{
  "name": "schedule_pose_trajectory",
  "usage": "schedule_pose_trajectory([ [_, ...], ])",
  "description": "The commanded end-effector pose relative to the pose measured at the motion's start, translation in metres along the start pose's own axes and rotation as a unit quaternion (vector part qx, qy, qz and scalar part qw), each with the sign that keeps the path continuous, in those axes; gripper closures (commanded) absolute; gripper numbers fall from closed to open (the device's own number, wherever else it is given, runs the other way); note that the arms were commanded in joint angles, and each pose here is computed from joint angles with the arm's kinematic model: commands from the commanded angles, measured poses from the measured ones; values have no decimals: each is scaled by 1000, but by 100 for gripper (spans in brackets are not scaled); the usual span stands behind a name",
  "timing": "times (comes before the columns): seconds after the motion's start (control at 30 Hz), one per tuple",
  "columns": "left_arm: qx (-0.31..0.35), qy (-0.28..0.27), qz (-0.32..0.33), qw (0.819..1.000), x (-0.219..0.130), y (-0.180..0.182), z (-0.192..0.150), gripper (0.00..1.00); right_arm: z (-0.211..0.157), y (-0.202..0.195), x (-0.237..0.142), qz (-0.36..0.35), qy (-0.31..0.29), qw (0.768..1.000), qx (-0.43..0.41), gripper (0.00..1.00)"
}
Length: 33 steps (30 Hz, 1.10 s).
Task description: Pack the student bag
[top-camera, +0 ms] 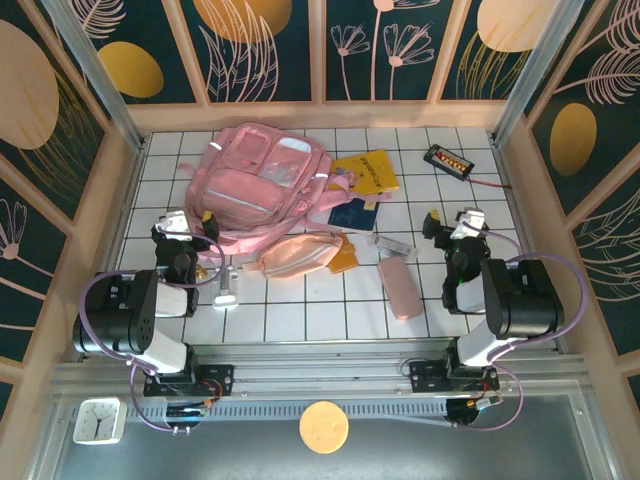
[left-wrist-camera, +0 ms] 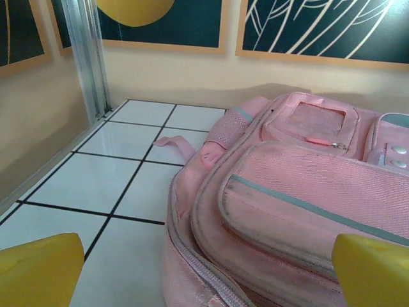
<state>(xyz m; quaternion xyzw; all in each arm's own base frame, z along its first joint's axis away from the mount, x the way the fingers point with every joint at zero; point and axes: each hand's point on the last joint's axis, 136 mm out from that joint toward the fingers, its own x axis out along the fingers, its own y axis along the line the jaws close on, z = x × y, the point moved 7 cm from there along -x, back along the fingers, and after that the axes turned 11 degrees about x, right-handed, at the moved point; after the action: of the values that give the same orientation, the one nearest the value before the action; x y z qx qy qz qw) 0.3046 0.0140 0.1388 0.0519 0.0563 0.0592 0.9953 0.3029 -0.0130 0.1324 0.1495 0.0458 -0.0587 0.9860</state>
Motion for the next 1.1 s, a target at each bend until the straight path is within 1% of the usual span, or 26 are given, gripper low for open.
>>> schedule_pose_trajectory([
  [0.0,-2,-15,5,1000,0,1,5,1,3,1,-1,-4,-14,1000,6,1],
  [0.97,0,-12,1,1000,2,0,5,1,4,-1,0,8,-7,1000,12,1],
  [1.07,-4,-26,8,1000,-6,2,10,1,16,-3,7,-29,-2,999,19,1],
])
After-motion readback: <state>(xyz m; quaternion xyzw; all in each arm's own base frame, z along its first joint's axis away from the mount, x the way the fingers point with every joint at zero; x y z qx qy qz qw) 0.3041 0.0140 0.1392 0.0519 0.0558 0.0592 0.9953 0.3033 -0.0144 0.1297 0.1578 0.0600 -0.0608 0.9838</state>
